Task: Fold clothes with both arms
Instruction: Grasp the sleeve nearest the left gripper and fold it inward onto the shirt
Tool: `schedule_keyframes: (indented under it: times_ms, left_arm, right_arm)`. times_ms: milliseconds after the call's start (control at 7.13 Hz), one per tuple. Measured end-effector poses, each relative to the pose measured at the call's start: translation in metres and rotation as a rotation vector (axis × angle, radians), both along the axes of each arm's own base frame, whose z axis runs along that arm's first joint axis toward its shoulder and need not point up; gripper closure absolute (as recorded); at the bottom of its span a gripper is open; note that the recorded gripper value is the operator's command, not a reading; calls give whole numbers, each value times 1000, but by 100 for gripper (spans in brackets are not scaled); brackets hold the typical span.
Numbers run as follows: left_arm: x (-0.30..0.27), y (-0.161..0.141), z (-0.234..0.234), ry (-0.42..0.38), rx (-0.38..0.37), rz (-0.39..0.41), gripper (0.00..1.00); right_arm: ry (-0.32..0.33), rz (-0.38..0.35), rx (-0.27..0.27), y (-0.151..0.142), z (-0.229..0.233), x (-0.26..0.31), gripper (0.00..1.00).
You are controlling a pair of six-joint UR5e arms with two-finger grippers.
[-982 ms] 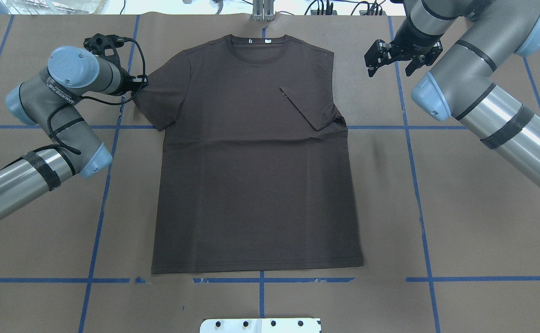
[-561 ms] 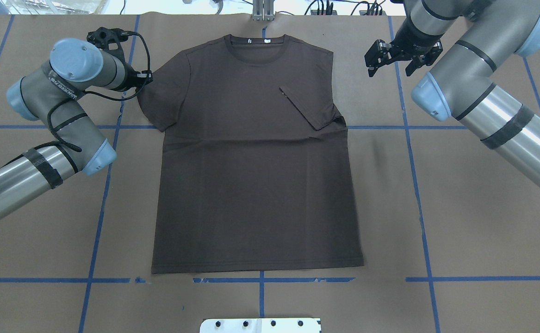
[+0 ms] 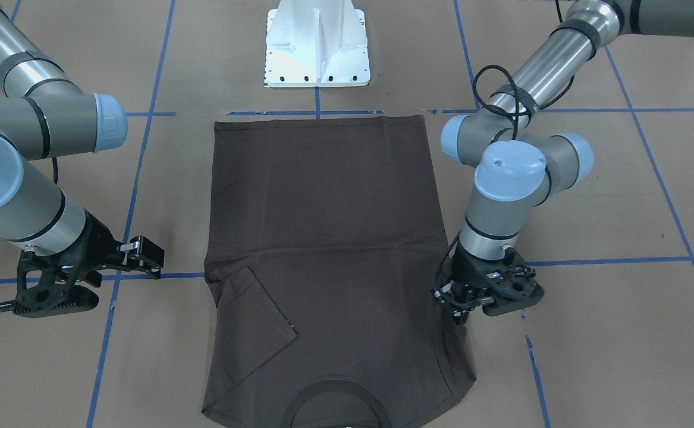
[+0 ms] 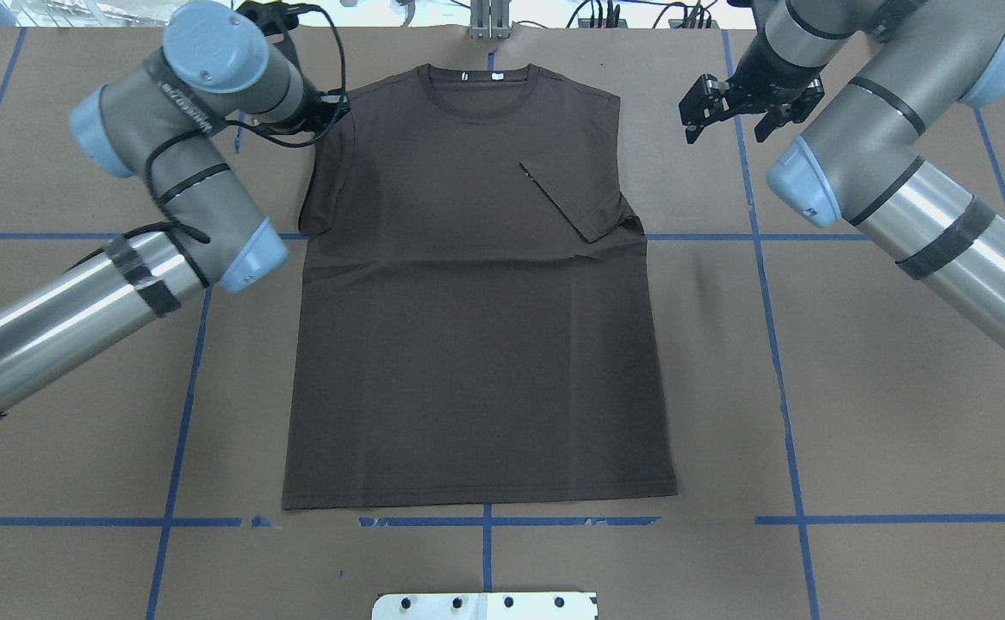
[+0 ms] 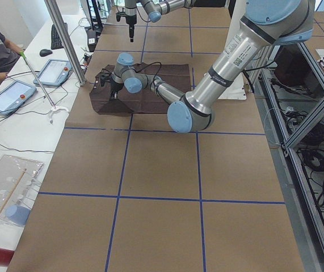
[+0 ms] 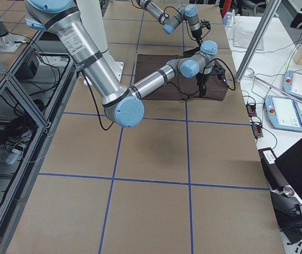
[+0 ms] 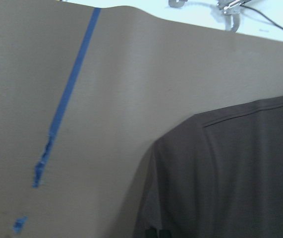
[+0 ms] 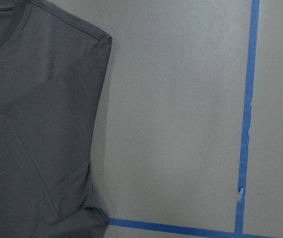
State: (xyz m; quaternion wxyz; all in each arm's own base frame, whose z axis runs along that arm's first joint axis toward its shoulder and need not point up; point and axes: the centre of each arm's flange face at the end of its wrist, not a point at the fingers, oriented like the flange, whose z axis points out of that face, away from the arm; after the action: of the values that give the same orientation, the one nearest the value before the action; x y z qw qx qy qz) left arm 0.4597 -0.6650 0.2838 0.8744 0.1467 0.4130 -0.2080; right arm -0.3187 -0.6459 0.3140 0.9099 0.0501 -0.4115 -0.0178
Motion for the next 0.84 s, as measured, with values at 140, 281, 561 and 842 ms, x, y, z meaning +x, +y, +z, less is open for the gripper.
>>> schedule_keyframes:
  times_ms: [140, 281, 561, 842]
  left_arm:
    - [29, -3, -19, 24, -32, -10, 100]
    - [52, -5, -27, 44, -46, -13, 100]
    - [72, -7, -29, 81, -41, -16, 100]
    - [75, -7, -32, 104, -37, -23, 1]
  right_arm:
    - [0, 0, 0, 0, 1, 0, 0]
    - [0, -1, 1, 0, 1, -1, 0]
    - [4, -2, 4, 2, 2, -4, 0]
    - [10, -3, 6, 3, 4, -7, 0]
